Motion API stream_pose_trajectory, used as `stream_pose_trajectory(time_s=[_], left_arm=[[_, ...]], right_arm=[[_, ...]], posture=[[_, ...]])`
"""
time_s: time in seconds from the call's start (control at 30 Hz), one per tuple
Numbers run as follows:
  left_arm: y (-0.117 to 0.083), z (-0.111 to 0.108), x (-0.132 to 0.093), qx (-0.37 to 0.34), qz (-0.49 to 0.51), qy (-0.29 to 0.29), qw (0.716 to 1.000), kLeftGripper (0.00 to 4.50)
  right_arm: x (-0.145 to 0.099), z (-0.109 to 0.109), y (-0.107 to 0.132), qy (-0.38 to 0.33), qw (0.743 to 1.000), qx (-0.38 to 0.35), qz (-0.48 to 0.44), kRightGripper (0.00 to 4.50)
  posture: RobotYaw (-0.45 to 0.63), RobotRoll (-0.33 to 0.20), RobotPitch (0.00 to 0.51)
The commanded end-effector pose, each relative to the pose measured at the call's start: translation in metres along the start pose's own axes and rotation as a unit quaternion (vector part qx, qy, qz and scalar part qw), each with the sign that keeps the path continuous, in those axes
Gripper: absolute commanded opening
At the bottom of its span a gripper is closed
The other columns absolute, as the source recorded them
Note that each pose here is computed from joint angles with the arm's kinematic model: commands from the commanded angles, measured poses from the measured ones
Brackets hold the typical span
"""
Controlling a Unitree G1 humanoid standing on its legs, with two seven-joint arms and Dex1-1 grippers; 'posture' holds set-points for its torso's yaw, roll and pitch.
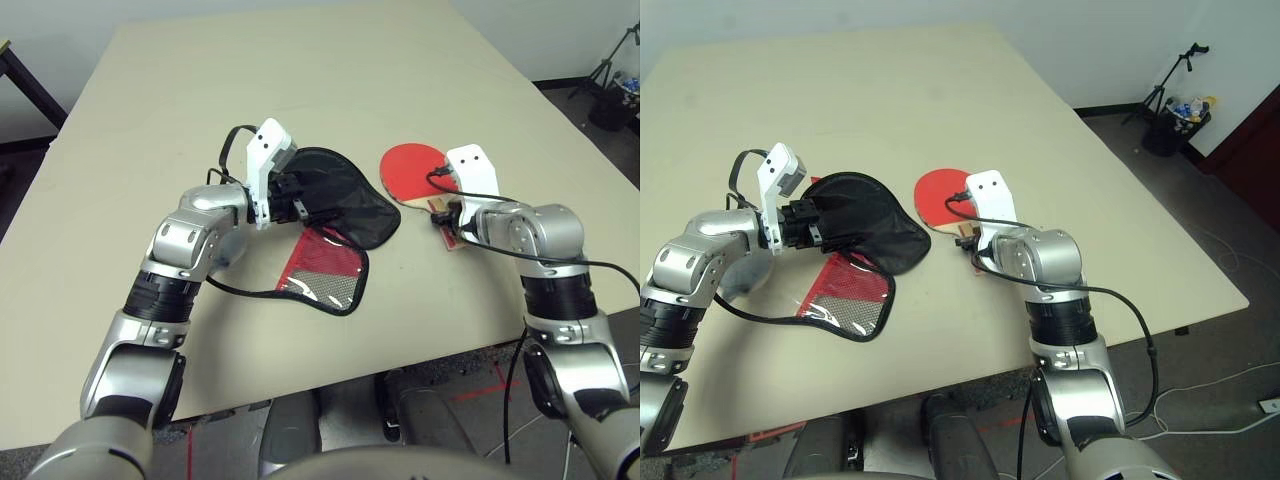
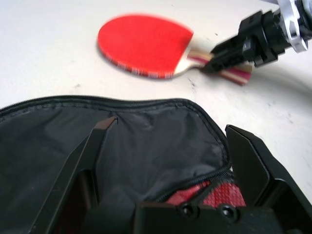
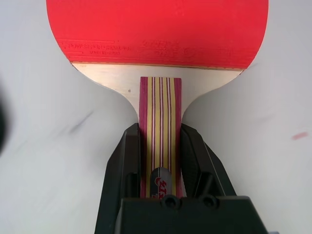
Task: Store the ping-pong paddle in its case and zip it.
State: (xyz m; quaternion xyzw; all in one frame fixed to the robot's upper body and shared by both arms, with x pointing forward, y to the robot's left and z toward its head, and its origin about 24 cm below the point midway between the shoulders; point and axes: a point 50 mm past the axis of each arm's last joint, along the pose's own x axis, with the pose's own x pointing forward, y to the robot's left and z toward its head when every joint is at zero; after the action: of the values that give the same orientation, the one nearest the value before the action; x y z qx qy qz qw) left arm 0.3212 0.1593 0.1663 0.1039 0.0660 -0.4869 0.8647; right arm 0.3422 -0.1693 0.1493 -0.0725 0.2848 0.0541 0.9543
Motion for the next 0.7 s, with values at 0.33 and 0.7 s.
stream_pose_trajectory(time_s=[0.33, 0.7], left_arm=[[0.013, 0.015, -0.013, 0.001, 0.060, -0.039, 0.997, 4.50], [0.009, 0.015, -0.031, -0.007, 0.090, -0.039, 0.995, 4.50]], right_arm=[[-0.011, 0.035, 0.068, -0.035, 0.979, -0.067, 0.191, 1.15], [-0.026, 0.047, 0.119, -0.019, 0.945, -0.158, 0.287, 1.15]], posture=[[-0.05, 0.000, 0.138], [-0.02, 0.000, 0.137]])
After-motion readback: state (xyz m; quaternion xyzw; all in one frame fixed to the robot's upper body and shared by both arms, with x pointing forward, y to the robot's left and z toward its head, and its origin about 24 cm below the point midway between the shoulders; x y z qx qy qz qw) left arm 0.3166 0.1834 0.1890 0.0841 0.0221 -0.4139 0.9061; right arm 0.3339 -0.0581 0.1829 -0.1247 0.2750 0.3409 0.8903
